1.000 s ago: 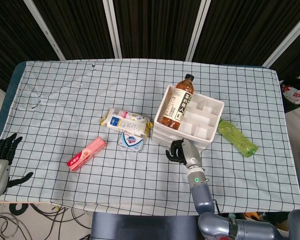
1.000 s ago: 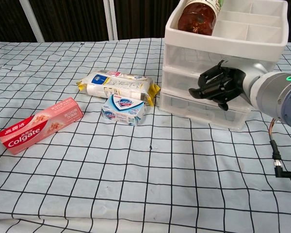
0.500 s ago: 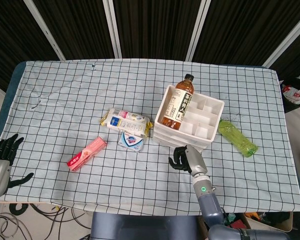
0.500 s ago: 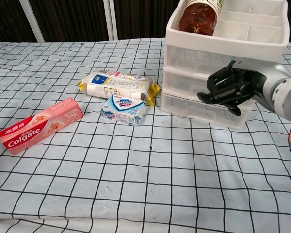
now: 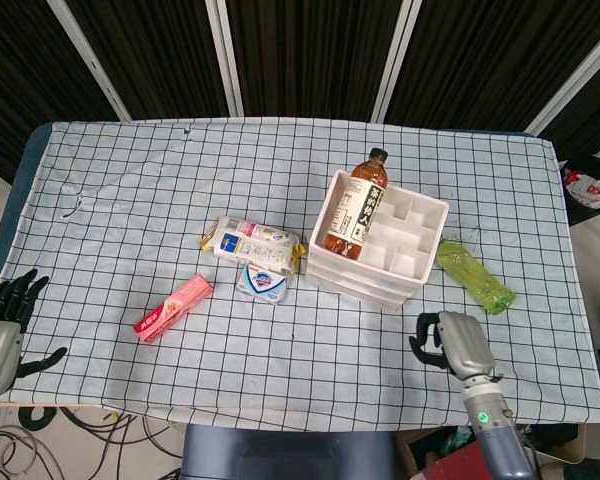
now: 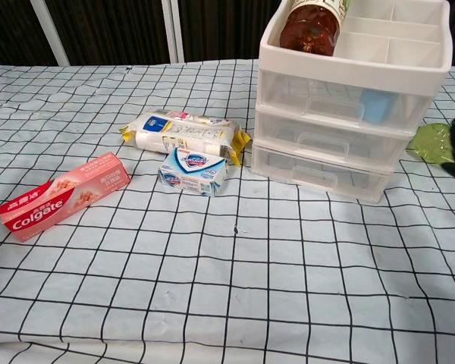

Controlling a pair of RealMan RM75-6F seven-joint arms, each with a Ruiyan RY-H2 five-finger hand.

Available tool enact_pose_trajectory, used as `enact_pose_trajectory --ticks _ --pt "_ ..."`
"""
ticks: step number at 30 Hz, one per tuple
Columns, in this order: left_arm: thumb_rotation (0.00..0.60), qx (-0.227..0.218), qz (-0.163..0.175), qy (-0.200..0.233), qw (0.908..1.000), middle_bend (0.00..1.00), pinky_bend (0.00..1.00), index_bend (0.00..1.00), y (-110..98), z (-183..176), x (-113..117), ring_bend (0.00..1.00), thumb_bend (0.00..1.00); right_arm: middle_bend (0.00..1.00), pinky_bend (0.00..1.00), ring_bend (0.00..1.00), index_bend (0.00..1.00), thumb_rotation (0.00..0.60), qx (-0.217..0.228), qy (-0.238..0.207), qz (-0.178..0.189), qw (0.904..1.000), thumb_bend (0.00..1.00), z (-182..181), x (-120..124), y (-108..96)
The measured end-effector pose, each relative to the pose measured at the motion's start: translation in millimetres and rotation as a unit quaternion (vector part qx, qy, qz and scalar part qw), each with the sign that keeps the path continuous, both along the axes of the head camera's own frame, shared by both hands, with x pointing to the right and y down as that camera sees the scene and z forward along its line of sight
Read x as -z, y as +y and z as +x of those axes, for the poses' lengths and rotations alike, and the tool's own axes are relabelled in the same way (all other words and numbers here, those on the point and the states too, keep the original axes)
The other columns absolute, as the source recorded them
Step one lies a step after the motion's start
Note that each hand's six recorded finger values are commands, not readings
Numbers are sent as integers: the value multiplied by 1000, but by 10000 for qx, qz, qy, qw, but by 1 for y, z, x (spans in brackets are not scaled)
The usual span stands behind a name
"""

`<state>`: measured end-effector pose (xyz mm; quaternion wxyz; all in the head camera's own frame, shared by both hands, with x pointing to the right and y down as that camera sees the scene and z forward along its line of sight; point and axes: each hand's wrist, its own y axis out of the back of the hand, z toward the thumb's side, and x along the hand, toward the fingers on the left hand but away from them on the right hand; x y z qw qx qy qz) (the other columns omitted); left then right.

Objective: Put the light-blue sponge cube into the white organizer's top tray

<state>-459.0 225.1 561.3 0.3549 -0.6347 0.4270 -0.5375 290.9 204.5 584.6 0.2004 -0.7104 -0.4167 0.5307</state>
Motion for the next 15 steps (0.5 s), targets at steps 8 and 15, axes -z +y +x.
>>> enact_pose_trajectory --ticks 8,15 --pt "600 -61 -21 -175 9998 0 0 0 1 -1 -1 0 64 0 184 0 0 600 657 1354 809 9853 106 75 30 8" --pt "600 -96 -60 -496 9987 0 0 0 -1 -8 -2 0 59 0 176 0 0 600 699 1908 1346 9698 97 112 46 14"
